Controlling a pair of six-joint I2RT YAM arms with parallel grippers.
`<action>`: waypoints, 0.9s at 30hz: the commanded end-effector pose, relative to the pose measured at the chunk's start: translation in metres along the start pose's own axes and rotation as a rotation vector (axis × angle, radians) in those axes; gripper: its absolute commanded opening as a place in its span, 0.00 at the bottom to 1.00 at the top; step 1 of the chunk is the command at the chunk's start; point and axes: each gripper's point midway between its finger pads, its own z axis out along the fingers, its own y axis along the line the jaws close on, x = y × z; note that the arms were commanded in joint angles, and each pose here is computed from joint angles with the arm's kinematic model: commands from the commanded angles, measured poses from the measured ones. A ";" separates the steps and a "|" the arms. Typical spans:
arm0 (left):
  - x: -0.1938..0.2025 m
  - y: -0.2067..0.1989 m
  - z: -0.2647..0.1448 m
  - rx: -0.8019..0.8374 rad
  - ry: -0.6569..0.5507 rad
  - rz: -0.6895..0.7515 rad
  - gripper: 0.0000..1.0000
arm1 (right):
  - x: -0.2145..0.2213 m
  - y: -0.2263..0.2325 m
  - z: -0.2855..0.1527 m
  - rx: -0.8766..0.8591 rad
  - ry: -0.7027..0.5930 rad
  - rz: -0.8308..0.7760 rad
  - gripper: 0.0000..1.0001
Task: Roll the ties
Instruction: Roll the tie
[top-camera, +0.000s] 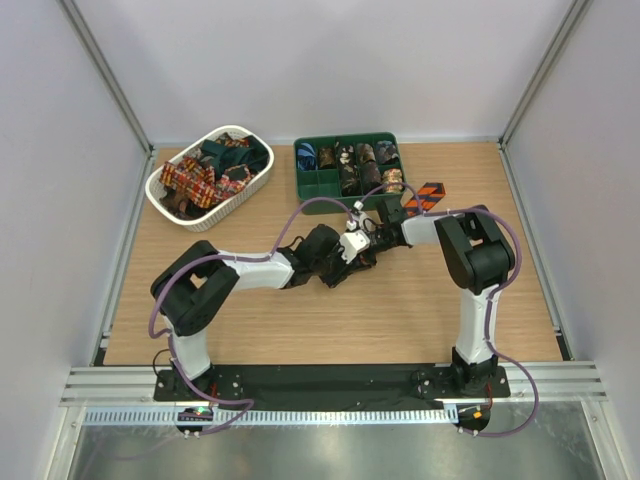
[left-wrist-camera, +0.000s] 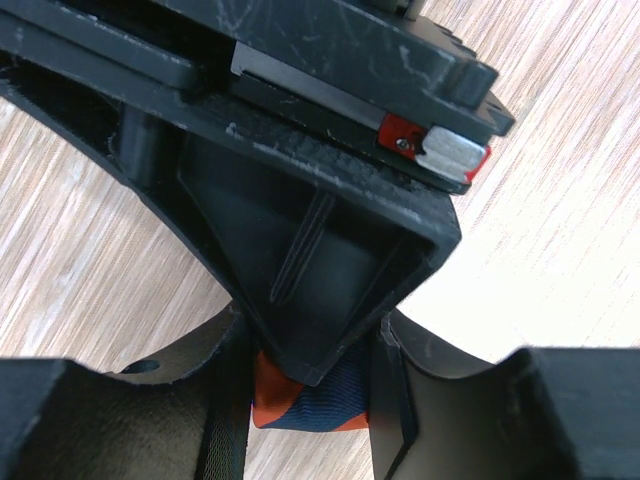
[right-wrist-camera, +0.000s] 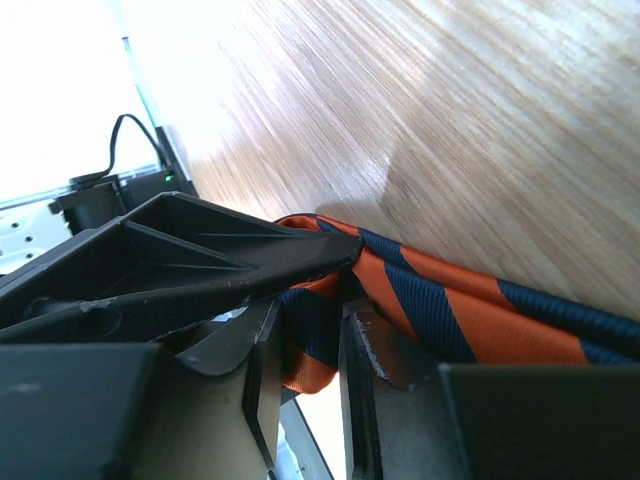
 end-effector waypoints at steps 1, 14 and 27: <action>0.038 -0.001 -0.003 0.002 0.129 -0.012 0.13 | 0.000 -0.060 -0.002 0.299 -0.071 -0.022 0.31; 0.040 -0.001 -0.006 0.001 0.154 -0.015 0.11 | -0.026 -0.014 -0.046 0.204 -0.231 -0.033 0.41; 0.040 -0.001 -0.007 0.002 0.175 -0.023 0.11 | -0.022 0.011 -0.054 0.139 -0.238 -0.090 0.35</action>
